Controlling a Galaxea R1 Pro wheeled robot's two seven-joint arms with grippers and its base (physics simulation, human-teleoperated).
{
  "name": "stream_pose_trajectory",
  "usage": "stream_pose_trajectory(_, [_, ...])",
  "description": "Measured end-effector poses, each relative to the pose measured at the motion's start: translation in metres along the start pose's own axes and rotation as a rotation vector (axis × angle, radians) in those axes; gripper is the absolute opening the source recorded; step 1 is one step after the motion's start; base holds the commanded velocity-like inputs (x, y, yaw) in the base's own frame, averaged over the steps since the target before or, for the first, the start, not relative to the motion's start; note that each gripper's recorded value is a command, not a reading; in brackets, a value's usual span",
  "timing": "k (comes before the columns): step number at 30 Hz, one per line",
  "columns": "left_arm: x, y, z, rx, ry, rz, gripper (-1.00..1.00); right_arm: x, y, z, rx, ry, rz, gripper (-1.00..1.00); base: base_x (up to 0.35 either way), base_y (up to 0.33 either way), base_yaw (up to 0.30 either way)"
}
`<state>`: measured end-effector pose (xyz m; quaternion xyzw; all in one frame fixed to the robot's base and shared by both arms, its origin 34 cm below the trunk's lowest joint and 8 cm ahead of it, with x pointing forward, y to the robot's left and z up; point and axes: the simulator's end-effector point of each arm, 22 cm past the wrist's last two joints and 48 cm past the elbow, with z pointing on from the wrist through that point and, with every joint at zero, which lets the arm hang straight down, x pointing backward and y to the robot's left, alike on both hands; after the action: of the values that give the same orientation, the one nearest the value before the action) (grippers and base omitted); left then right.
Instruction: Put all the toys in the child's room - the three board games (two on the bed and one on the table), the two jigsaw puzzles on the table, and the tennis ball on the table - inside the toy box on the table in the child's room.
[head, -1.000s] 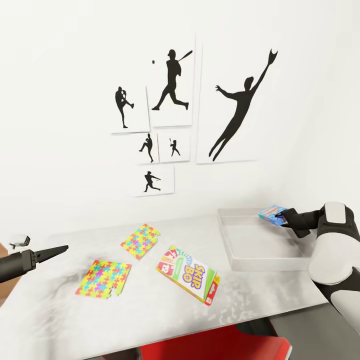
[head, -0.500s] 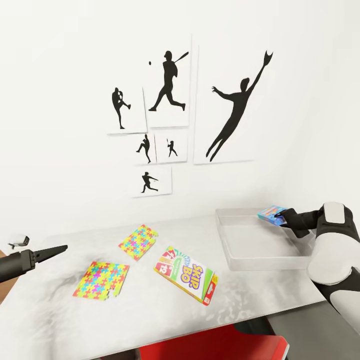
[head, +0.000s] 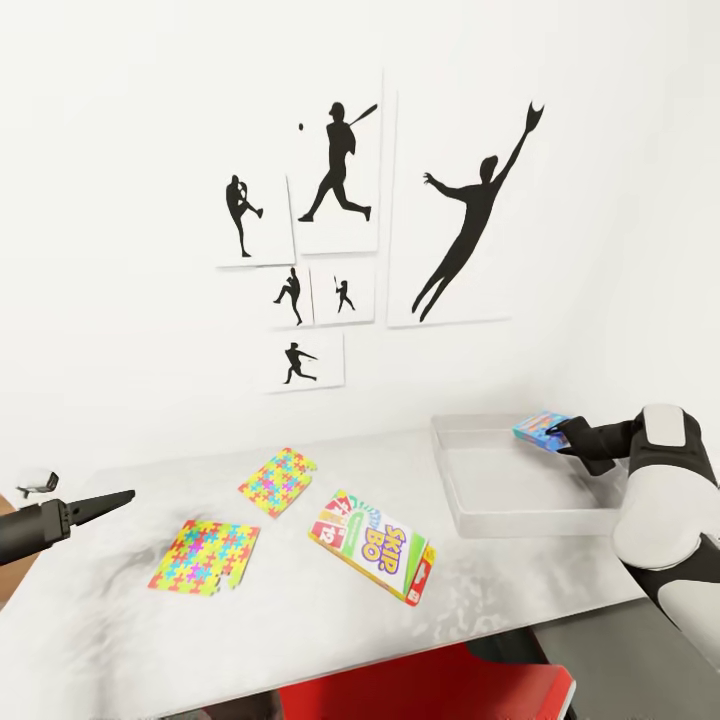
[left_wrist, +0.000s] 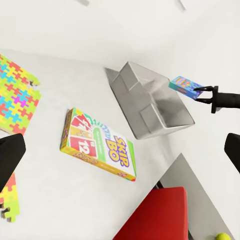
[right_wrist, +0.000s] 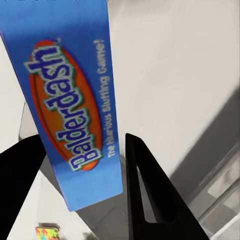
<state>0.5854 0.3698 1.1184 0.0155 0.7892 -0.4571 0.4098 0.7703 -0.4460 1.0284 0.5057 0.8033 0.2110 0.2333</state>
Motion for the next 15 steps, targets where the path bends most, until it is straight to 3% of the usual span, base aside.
stream_pose_trajectory(10, [0.002,0.004,0.002,-0.003,0.006,-0.007,1.00,0.002,-0.001,0.006,0.010,0.007,-0.003,-1.00,-0.003,0.000,0.030])
stream_pose_trajectory(15, [0.005,0.007,0.004,-0.004,0.011,-0.014,1.00,0.002,-0.012,0.010,0.058,0.009,-0.004,-1.00,0.000,0.000,0.068])
